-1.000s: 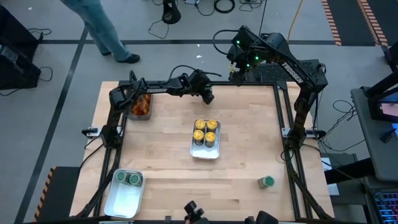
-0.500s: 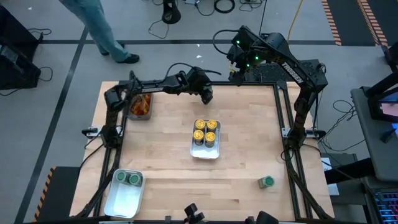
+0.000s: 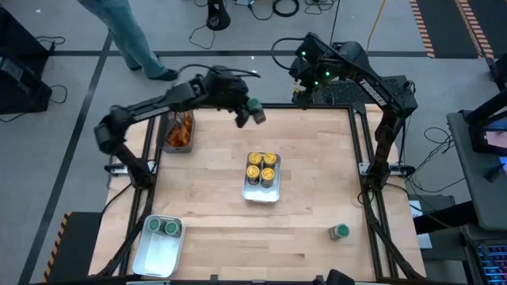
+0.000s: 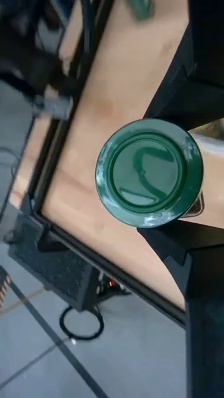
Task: Sort spices by type
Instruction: Put the top green spice bottle into the bottom white bin
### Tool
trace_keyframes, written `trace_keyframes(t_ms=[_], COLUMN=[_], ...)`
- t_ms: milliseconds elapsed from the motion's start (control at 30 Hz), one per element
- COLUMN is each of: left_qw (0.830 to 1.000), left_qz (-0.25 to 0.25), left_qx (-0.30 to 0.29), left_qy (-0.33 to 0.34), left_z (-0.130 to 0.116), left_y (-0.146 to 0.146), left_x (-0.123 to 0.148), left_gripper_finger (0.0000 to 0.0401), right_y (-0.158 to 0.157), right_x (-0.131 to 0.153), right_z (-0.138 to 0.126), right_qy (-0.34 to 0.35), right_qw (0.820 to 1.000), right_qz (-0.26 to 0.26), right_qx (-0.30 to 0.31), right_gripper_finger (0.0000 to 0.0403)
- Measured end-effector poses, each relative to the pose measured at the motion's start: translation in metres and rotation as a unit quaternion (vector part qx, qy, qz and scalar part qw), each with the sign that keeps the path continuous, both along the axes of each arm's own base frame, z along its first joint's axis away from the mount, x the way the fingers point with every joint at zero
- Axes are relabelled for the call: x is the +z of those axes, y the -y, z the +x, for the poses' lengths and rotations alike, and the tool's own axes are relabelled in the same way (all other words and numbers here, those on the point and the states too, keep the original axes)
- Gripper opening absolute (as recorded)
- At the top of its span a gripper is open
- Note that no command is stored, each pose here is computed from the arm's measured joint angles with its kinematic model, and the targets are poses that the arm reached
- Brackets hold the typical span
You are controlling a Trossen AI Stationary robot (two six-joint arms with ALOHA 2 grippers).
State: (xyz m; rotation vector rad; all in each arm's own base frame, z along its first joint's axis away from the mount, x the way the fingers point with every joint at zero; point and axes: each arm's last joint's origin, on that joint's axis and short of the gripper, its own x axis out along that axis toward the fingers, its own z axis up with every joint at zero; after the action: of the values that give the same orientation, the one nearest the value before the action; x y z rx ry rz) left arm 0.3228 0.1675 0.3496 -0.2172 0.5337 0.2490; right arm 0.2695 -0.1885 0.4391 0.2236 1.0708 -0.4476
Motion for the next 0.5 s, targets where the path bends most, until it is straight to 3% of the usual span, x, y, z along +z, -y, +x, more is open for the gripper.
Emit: trace_keyframes(t_ms=[167, 500], left_qw=[0.999, 0.993], left_qz=[-0.021, -0.106], left_qx=[-0.031, -0.044], left_qy=[-0.002, -0.005], left_z=[-0.041, -0.116], left_y=[0.033, 0.127], left_x=[0.036, 0.082], left_gripper_finger=[0.0205, 0.0205], right_y=[-0.001, -0.010], right_x=[0.002, 0.006], right_z=[-0.002, 0.003], right_qy=[0.002, 0.014], right_qw=[1.000, 0.999], right_qz=[-0.003, -0.016], right_qx=[0.003, 0.044], right_gripper_finger=[0.0281, 0.0281])
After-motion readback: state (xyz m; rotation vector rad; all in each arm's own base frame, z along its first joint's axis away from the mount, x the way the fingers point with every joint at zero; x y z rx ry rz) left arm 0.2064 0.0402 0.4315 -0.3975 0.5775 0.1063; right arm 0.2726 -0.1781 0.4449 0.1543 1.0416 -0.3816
